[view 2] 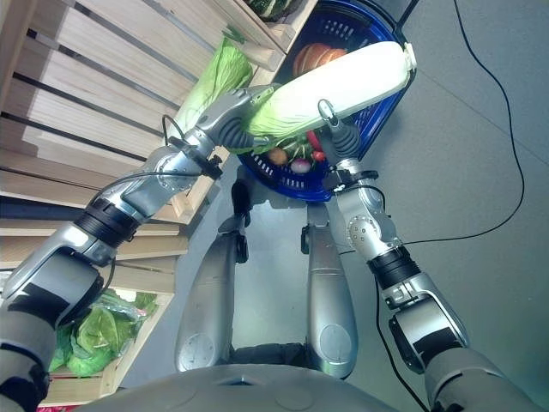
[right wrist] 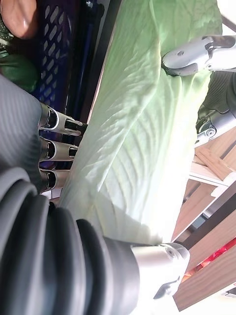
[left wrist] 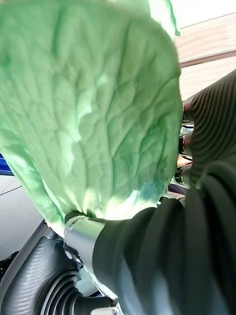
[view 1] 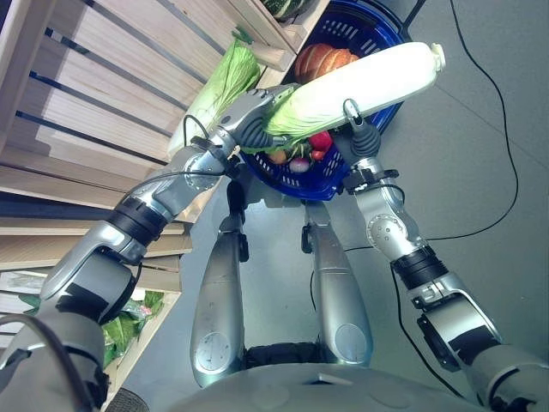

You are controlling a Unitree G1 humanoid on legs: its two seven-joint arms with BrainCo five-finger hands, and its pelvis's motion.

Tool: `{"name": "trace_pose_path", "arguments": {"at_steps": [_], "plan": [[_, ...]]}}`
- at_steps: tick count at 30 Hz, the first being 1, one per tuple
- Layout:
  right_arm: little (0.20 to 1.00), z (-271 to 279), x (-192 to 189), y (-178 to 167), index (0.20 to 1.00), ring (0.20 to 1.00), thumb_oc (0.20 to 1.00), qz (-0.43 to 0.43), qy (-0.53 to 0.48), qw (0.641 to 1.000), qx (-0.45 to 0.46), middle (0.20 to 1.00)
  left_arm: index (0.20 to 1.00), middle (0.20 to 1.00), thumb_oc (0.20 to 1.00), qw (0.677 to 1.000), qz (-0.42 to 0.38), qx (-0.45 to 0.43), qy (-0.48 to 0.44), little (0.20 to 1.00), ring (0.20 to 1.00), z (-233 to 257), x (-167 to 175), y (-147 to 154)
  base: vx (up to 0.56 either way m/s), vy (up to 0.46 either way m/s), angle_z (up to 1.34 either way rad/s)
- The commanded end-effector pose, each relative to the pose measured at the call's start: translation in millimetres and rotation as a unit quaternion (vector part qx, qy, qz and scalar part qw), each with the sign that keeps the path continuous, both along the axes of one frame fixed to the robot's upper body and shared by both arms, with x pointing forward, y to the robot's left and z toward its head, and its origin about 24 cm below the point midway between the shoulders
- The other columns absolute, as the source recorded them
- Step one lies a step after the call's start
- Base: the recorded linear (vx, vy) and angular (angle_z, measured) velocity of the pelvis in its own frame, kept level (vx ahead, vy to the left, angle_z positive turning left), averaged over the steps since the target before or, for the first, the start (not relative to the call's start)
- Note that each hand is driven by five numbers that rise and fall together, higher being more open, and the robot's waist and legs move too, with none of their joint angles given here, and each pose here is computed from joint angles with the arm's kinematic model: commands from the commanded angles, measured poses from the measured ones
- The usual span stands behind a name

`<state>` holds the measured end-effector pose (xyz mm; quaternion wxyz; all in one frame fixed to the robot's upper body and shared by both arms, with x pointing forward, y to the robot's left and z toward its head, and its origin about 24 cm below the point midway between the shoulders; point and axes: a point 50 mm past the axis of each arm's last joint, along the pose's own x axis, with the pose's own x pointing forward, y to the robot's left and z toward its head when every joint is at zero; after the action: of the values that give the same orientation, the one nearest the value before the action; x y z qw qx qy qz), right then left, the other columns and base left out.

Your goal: Pick up fruits and vegetables into the basket

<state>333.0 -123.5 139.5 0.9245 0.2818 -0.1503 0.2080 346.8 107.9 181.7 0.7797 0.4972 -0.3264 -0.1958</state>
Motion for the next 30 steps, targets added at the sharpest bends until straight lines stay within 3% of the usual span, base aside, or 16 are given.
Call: {"name": "trace_pose_path", "arguments": {"at_steps": [1, 3, 4, 5, 6, 23, 30], "plan": [[0.2, 50.4, -16.5, 11.4, 0.2, 0.2, 0.2, 0.056, -0.139, 0.988, 0.046, 0.2, 0.2, 0.2, 0.2, 0.999, -0.033, -0.007, -0.007, 0.2, 0.2, 0.6, -11.9, -11.3, 0.0, 0.0, 0.0], [0.2, 49.6, -16.6, 12.5, 0.2, 0.2, 0.2, 0.058, -0.139, 0.988, 0.045, 0.2, 0.2, 0.2, 0.2, 1.0, -0.021, -0.012, -0.006, 0.2, 0.2, 0.0, -10.0, -9.5, 0.0, 0.0, 0.0], [0.2, 49.6, -16.5, 12.5, 0.2, 0.2, 0.2, 0.058, -0.139, 0.988, 0.045, 0.2, 0.586, 0.586, 0.586, 1.0, -0.013, -0.017, -0.006, 0.586, 0.586, -0.8, -8.9, -8.4, 0.0, 0.0, 0.0], [0.2, 49.6, -16.5, 12.5, 0.2, 0.2, 0.2, 0.058, -0.139, 0.988, 0.045, 0.2, 0.758, 0.758, 0.758, 1.0, -0.01, -0.018, -0.003, 0.758, 0.758, -1.8, -8.2, -8.0, 0.0, 0.0, 0.0], [0.2, 49.9, -16.7, 12.3, 0.2, 0.2, 0.2, 0.058, -0.14, 0.987, 0.045, 0.2, 1.0, 1.0, 1.0, 1.0, -0.006, -0.021, -0.004, 1.0, 1.0, -2.4, -8.2, -7.1, 0.0, 0.0, 0.0], [0.2, 49.6, -17.6, 12.0, 0.2, 0.2, 0.2, 0.05, -0.142, 0.987, 0.049, 0.2, 1.0, 1.0, 1.0, 0.976, 0.107, -0.185, -0.048, 1.0, 1.0, -4.6, -2.8, 23.4, 0.0, -0.001, 0.0], [0.2, 48.5, -17.0, 9.2, 0.2, 0.2, 0.2, 0.028, -0.141, 0.989, 0.044, 0.2, 1.0, 1.0, 1.0, 0.95, 0.136, -0.273, -0.061, 1.0, 1.0, -2.7, -3.1, 35.4, 0.0, 0.0, 0.0]]}}
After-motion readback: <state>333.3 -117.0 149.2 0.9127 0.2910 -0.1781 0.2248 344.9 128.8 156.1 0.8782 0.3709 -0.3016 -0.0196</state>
